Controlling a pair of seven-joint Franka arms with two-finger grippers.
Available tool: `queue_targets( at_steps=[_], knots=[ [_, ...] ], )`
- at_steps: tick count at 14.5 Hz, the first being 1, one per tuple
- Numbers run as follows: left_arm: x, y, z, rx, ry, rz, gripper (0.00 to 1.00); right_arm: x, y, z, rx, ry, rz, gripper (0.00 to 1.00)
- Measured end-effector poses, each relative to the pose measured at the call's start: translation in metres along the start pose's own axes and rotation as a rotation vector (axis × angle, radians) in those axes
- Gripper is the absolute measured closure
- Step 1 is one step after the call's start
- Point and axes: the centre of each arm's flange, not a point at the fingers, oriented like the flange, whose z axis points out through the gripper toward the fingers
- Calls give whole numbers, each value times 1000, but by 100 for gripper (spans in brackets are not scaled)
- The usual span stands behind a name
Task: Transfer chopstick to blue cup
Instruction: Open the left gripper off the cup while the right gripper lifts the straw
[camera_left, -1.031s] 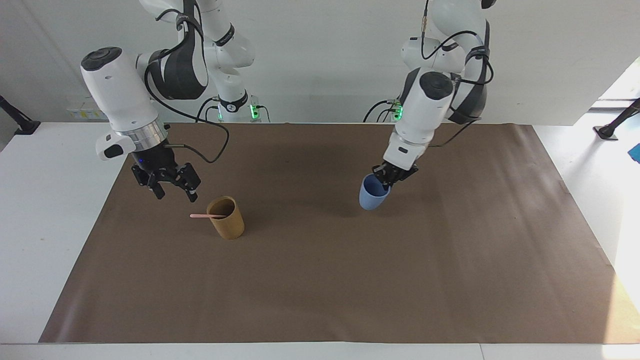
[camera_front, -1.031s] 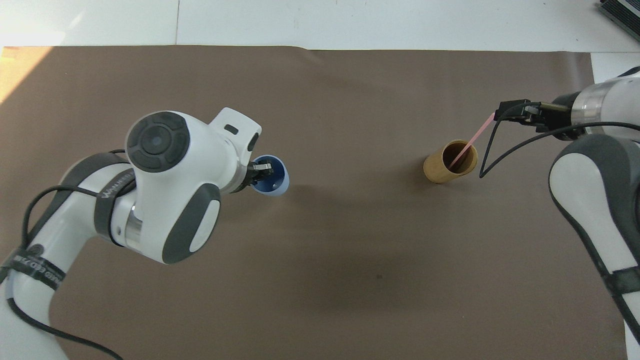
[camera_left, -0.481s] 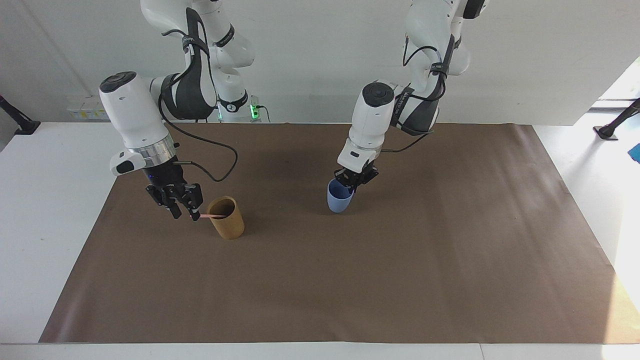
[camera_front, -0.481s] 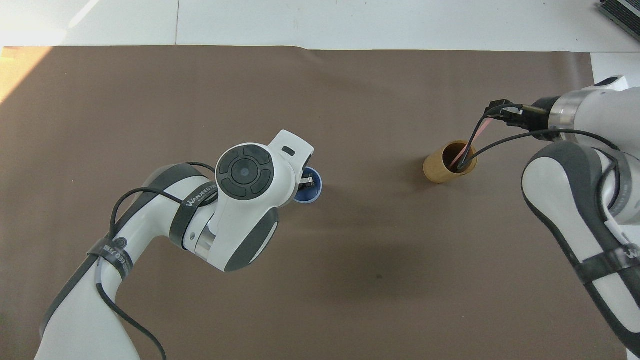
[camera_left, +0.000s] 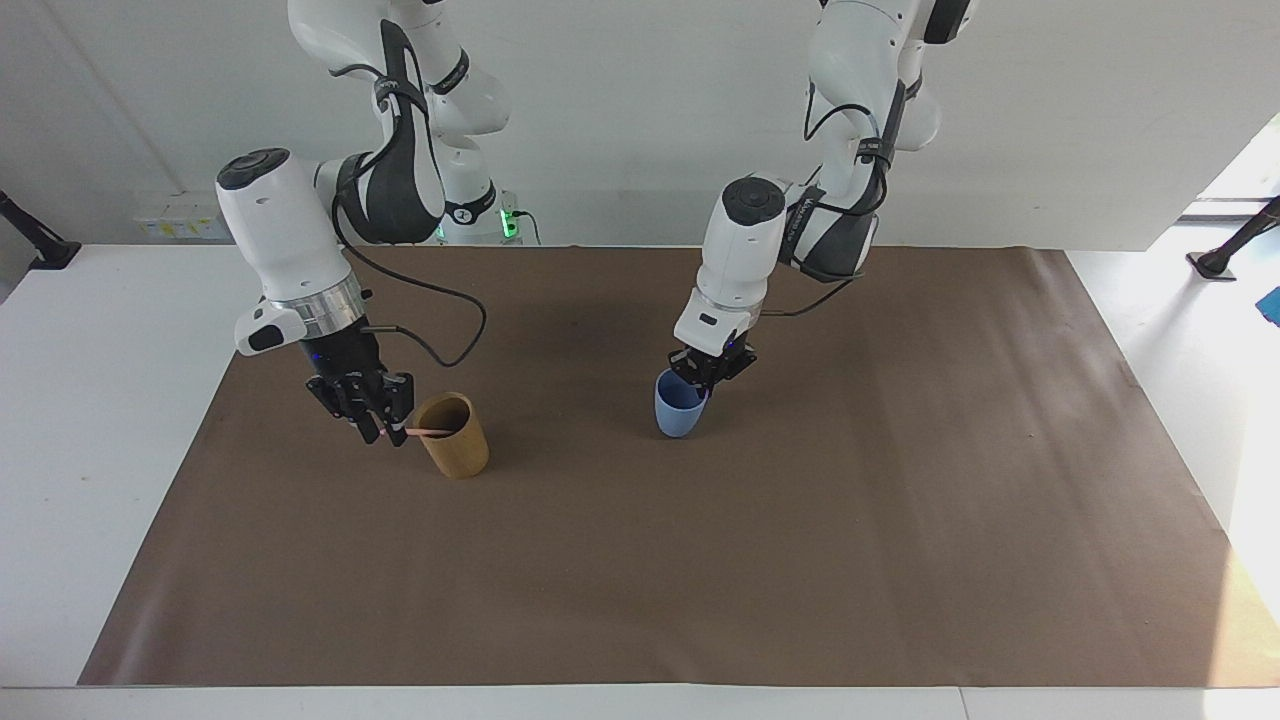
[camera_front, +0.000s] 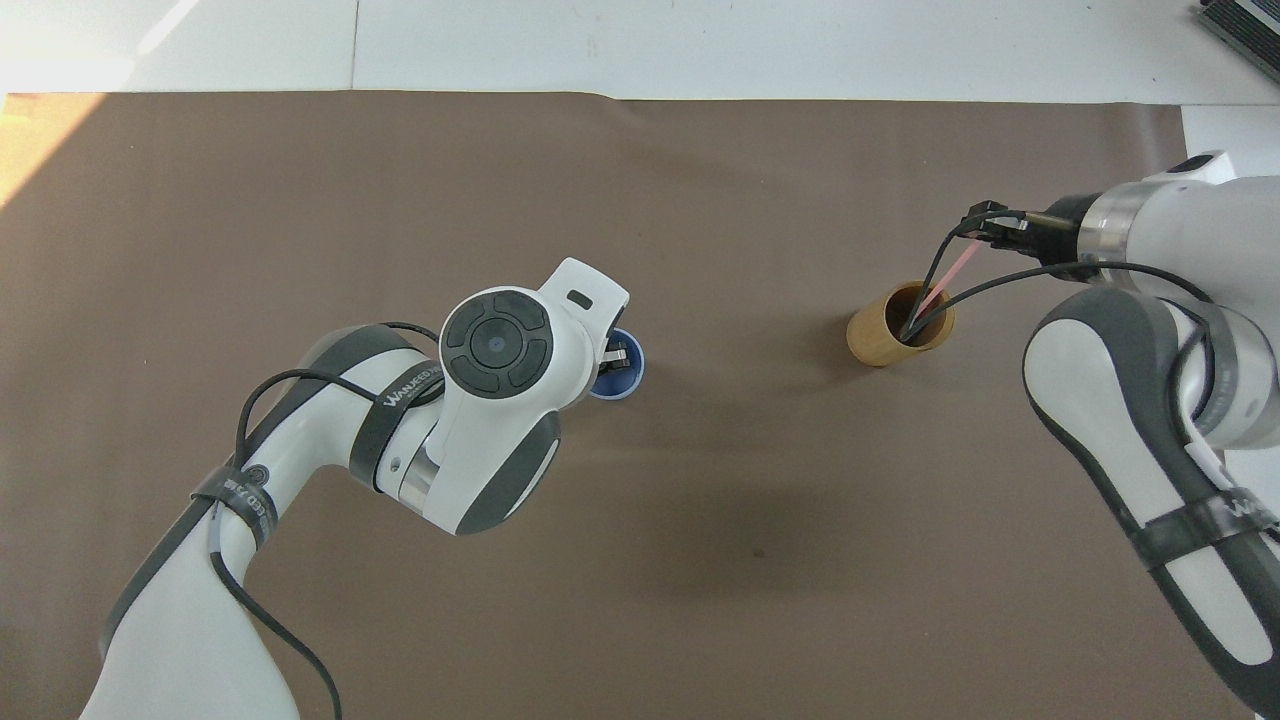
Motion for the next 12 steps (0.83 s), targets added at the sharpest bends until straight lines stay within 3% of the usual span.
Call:
queue_targets(
  at_steps=[2,7,10,12],
  knots=[
    [0,0,1,2,-1,0,90,-1,-2,0,1,-1,-13,89],
    [7,-5,-3,6,13,-4,35,0,-17,-5,13,13,-37,91],
    [24,-16,-32,3,35,-1,1,8,-25,-27,27,61,-47,91],
    [43,-44,-68,14,42,74,0,14,-27,-56,37,108,-49,91]
  ],
)
